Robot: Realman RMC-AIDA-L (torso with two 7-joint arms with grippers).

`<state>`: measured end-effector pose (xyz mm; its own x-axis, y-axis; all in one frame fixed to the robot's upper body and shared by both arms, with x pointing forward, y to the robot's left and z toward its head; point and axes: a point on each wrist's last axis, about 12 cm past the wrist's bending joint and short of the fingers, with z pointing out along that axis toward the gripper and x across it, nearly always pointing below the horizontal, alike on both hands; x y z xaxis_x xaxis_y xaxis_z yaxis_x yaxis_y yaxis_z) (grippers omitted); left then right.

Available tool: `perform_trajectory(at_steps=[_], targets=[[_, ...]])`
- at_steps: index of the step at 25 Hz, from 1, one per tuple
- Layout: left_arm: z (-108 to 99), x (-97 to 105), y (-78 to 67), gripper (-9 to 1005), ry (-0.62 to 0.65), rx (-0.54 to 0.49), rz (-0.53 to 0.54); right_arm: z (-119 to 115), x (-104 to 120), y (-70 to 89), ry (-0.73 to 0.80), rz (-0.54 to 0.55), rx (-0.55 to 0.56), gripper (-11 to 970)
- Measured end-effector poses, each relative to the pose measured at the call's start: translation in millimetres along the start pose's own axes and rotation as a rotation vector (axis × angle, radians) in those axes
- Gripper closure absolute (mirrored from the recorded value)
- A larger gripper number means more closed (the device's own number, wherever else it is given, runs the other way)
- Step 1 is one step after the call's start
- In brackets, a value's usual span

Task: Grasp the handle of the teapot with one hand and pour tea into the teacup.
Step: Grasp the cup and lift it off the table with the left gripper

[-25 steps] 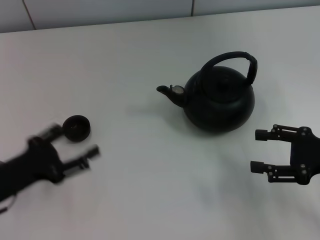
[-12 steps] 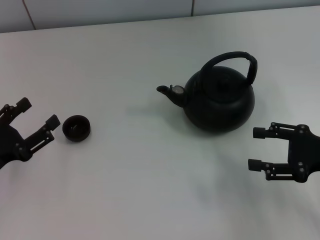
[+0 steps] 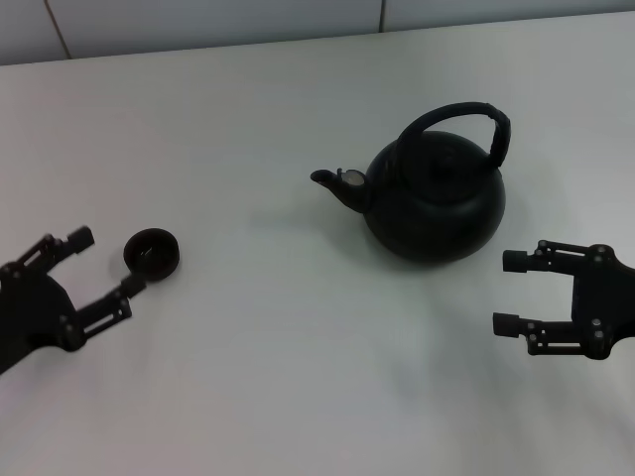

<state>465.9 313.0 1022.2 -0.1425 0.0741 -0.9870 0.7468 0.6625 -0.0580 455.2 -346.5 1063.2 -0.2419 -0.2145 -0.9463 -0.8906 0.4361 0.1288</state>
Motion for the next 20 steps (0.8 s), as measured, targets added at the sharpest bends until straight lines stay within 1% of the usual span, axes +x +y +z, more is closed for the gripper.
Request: perform_trajectory(at_steps=[2,3,4,5,11,13,15,20], targets=[[0.0,0.0,0.0,201,0.0,0.0,0.0,-0.2,-0.1,-0.1,0.0,0.0,0.001,171],[0.2,2.2,0.7,202,0.028,0.003,0.011,-0.7,-0.2,-0.4,0.001,-0.001,0.002,171],[1.6,9.5,3.5,203,0.101,-0.015,0.043,-0.7,-0.2,-0.4,0.001,-0.001,0.002,171],[2.8,11.6,4.6,204,0.119,-0.026,0.054,-0.8,-0.2,-0.5,0.001,-0.001,0.003,171],[4.3,13.2,5.7,211,0.133,-0.035,0.062,-0.7,-0.7,-0.7,-0.001,-0.002,0.004,171],[8.3,14.8,9.2,213,0.159,-0.054,0.074,-0.6,-0.7,-0.6,-0.003,-0.002,0.004,171],[8.3,14.8,9.2,215,0.159,-0.054,0.074,-0.5,-0.7,-0.5,-0.003,-0.002,0.004,171],[16.8,13.7,11.2,220,0.167,-0.053,0.089,-0.6,-1.0,-0.1,-0.006,-0.002,0.004,171]])
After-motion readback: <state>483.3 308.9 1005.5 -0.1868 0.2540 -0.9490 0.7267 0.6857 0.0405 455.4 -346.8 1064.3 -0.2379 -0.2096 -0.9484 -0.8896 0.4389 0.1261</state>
